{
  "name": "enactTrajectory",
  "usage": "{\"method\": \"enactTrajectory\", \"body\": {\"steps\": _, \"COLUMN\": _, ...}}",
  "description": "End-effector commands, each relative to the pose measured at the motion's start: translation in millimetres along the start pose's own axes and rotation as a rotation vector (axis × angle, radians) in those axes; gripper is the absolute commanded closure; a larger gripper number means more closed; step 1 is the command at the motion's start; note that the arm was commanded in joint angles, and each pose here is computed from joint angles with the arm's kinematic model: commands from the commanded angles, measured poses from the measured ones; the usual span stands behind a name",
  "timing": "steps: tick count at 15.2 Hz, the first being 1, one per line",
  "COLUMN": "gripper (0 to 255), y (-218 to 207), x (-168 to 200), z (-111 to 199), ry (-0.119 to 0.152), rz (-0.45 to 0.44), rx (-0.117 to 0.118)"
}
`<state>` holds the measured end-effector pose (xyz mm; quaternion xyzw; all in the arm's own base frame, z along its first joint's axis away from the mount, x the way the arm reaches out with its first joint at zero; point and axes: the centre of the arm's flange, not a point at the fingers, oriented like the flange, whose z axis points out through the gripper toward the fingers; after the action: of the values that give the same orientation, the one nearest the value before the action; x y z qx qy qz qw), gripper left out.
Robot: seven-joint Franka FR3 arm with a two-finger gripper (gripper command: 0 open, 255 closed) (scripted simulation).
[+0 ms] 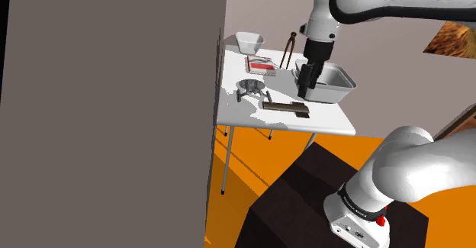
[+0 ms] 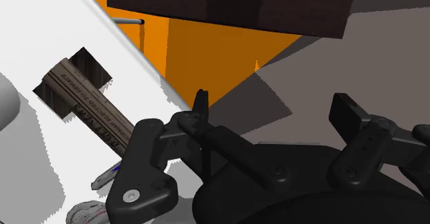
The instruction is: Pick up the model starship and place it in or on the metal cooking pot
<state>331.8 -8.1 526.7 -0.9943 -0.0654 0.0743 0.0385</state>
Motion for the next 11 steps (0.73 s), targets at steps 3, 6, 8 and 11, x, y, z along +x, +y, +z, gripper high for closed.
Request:
{"method": "enactTrajectory", "body": {"steps": 3, "gripper": 0, "y": 31.2, "x": 37.7, "z": 17.6, "ry": 0.006, "rz": -0.063, "rx": -0.007}}
{"method": "enactTrajectory", "body": {"steps": 6, "gripper": 0, "y": 53.9, "x": 66.5, "z": 30.2, "ry": 0.01, "rz": -0.108, "rx": -0.011}}
{"method": "enactTrajectory", "body": {"steps": 8, "gripper": 0, "y": 68.4, "x": 86.2, "z": 38.5, "ry": 0.013, "rz": -0.139, "rx": -0.014}}
{"method": "enactTrajectory", "body": {"steps": 11, "gripper": 0, "y": 89.0, "x": 116.7, "z": 50.7, "ry": 0.017, "rz": -0.184, "rx": -0.018}}
